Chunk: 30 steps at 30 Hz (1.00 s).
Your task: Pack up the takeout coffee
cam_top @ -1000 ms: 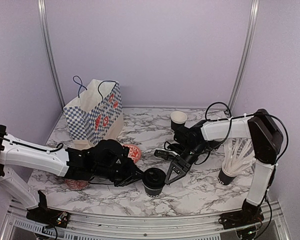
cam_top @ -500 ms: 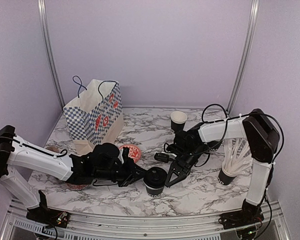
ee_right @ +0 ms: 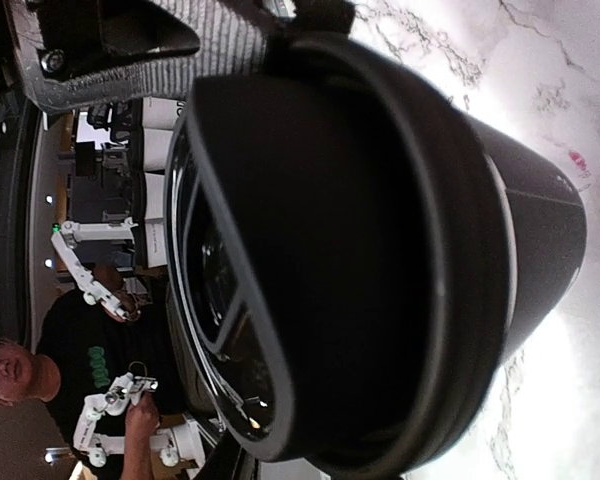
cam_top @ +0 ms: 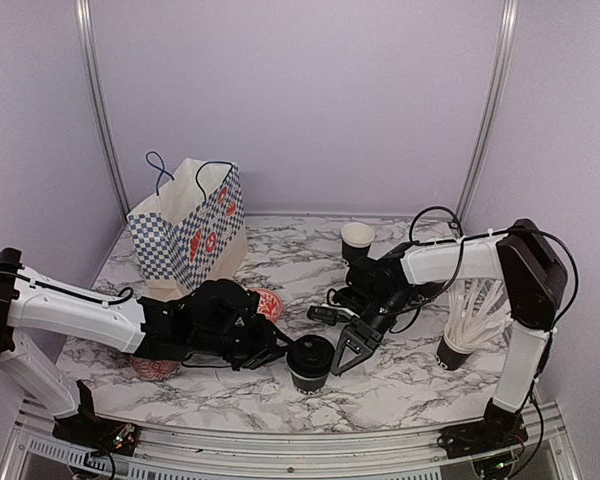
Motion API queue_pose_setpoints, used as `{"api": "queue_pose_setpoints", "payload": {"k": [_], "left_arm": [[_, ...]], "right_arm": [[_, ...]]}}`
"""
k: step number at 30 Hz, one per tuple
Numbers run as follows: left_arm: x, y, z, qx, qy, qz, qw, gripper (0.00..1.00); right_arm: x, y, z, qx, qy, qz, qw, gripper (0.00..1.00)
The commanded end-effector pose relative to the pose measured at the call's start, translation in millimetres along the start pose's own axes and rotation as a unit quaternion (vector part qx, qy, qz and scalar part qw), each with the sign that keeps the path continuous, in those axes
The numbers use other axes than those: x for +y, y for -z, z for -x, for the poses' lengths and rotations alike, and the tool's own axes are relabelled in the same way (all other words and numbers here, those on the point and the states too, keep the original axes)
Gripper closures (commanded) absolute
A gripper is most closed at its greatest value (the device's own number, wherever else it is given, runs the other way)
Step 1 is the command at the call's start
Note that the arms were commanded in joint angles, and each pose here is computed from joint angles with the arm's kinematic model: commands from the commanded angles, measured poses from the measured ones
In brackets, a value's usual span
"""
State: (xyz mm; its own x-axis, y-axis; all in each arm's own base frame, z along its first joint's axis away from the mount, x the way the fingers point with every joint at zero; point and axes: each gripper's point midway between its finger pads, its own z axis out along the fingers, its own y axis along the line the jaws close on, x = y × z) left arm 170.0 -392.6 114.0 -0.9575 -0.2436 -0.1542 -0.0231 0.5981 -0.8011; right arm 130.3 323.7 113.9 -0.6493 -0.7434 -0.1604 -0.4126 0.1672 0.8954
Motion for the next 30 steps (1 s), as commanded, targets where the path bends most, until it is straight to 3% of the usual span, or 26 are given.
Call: {"api": "queue_pose_setpoints", "payload": {"k": [1,4,10,12,19,30], "left_arm": [[30,7,-32,0.061,-0.068,0.103,0.991,0.69],[31,12,-25,0.047,-0.076,0.114,0.989,0.67],[14,32,-10,0.004,-0.086,0.105,0.991,0.45],[2,39,-7,-0.007,-0.091,0.09,0.992,0.42],[-2,45,-17,-0.004,-0.101,0.081,0.991,0.39],[8,65,-23,-0.018,-0.125,0.088,0.988,0.39]], "right_arm": [[-11,-2,28,-0.026,0.119,-0.06,0.991,0.77],[-10,0,29,-0.028,0.124,-0.068,0.99,0.75],[7,6,33,-0.036,0.147,-0.063,0.986,0.69],[11,7,32,-0.038,0.153,-0.062,0.985,0.67],[21,12,30,-0.042,0.171,-0.069,0.982,0.6],[16,17,29,-0.035,0.187,-0.1,0.977,0.61]]}}
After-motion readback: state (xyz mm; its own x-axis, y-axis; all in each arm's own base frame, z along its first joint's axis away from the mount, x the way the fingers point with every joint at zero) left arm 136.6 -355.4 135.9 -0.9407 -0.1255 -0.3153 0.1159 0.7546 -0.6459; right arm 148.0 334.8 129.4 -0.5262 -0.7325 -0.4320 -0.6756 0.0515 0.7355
